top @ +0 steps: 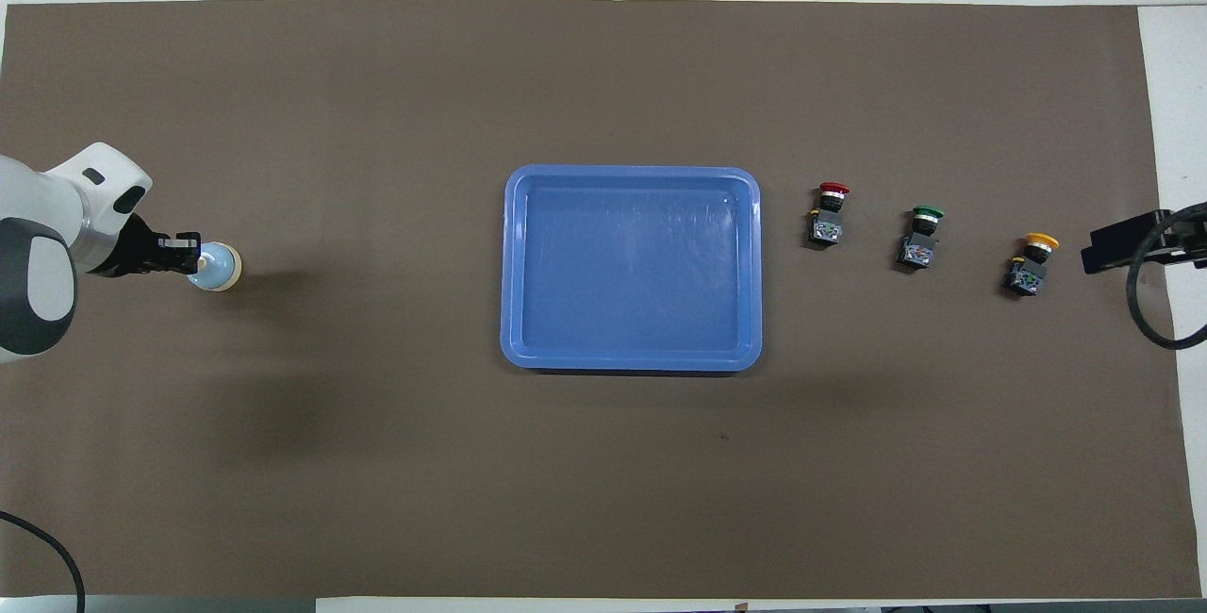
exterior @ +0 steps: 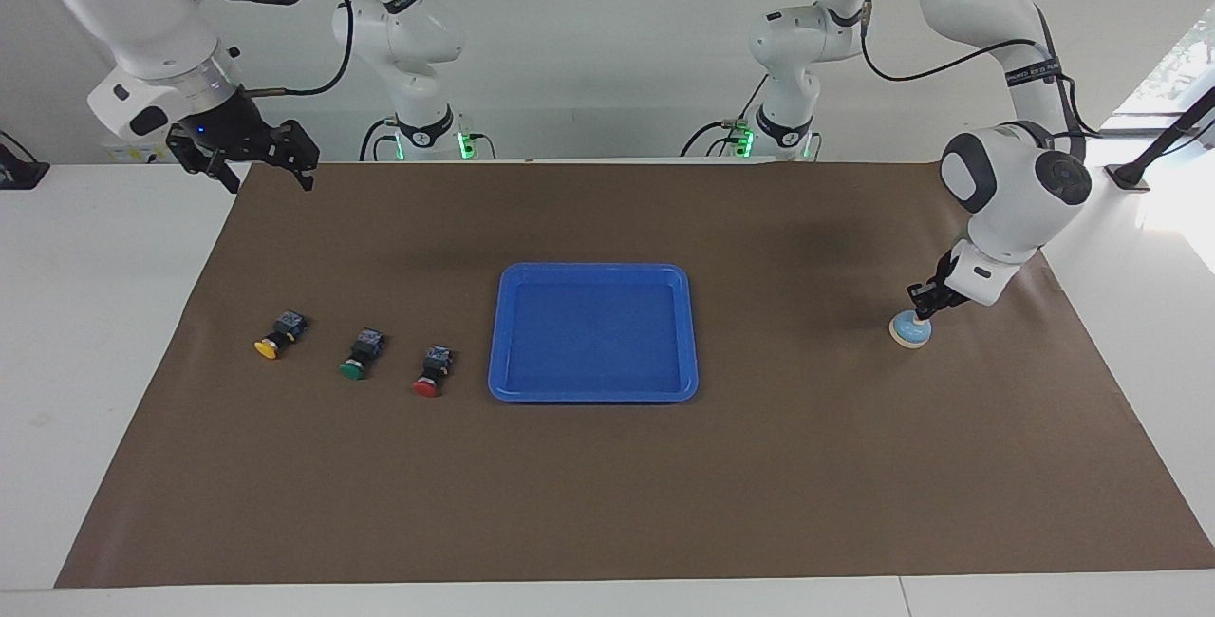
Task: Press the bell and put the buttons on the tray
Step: 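Lower the left gripper onto the bell and press it, then raise the left gripper off the bell while the right gripper reaches out, then grasp the red-capped button with the right gripper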
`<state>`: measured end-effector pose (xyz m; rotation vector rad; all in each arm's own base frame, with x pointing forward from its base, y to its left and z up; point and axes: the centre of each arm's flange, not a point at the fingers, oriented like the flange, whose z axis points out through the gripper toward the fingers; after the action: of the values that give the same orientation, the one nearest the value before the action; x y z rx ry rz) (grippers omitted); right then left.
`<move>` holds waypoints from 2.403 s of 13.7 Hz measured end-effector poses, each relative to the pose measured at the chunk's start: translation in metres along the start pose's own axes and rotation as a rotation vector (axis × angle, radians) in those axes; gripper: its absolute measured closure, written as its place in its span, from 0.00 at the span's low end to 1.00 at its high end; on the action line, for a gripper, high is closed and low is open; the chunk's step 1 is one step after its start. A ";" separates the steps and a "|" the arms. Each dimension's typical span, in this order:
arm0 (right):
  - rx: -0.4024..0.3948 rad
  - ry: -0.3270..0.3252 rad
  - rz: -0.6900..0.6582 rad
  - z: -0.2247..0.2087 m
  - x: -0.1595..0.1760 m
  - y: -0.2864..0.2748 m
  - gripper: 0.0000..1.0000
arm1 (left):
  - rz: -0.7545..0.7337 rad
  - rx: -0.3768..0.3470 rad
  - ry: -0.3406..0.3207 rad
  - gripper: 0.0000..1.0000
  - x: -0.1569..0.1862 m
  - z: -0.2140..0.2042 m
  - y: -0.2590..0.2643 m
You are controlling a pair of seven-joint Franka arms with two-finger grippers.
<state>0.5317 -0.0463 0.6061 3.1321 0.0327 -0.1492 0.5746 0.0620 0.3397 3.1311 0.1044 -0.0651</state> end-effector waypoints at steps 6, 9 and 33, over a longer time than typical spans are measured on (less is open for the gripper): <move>0.000 0.000 -0.001 0.000 0.000 0.000 0.00 | 0.000 0.000 0.007 0.99 0.002 0.000 0.000; 0.000 0.000 -0.001 0.000 0.000 -0.001 0.00 | 0.010 -0.003 -0.040 0.99 0.013 -0.040 0.005; 0.016 0.107 0.100 0.254 0.131 -0.142 0.00 | 0.128 -0.008 -0.086 0.00 -0.043 -0.223 0.095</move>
<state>0.6349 0.0970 0.3404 3.1454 -0.1254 0.0183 0.5471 -0.0334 0.5650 3.1124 -0.0962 -0.1981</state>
